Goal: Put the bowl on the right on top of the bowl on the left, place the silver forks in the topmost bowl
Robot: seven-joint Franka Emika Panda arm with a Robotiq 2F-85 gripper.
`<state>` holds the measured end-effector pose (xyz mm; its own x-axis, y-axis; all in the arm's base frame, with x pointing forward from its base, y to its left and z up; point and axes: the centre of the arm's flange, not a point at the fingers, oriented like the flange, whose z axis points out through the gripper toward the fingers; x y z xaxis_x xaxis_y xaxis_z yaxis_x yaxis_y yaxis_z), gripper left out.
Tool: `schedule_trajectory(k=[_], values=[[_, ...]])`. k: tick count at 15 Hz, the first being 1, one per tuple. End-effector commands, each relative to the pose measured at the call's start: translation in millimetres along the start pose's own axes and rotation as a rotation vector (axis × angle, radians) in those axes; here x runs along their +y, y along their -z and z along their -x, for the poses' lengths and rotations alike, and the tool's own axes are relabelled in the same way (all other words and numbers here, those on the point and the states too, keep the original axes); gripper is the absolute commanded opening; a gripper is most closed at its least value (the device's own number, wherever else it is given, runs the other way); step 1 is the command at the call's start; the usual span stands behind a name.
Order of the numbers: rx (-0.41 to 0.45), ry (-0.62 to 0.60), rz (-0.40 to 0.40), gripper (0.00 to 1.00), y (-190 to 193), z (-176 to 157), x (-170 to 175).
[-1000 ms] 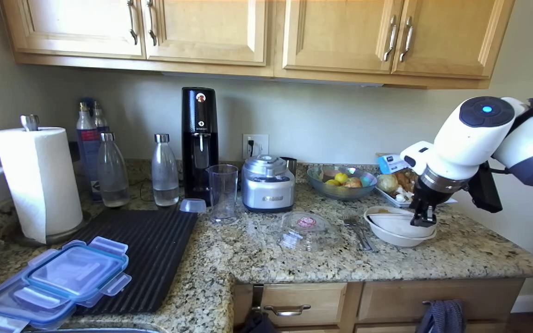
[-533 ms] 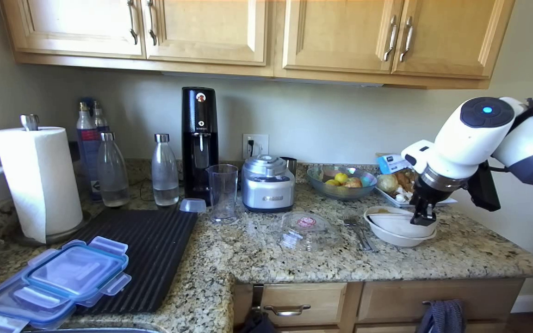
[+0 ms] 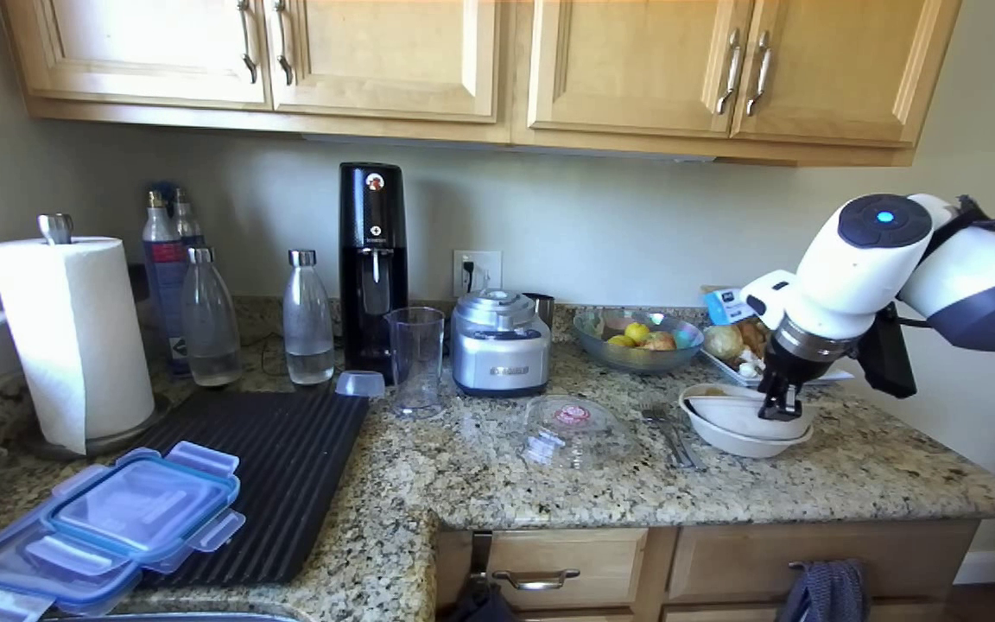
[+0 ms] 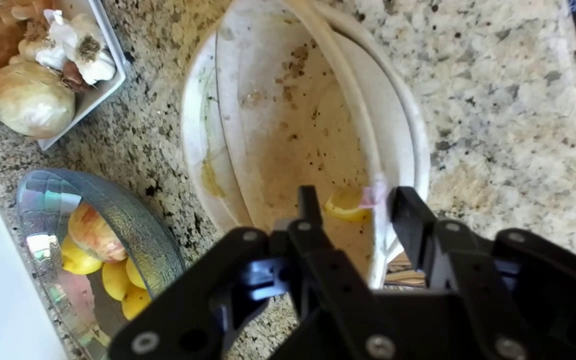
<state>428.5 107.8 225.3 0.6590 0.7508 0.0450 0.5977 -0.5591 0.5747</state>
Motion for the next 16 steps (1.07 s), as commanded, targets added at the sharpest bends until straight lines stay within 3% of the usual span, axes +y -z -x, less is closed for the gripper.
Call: schedule_trajectory(k=[1, 5, 10, 16], values=[[0.004, -0.043, 0.014, 0.13, 2, 7, 7], [-0.012, -0.1, 0.037, 0.02, 10, 11, 10], [-0.018, -0.161, 0.052, 0.06, 13, 11, 14], [-0.004, -0.165, 0.076, 0.05, -13, 6, 16]])
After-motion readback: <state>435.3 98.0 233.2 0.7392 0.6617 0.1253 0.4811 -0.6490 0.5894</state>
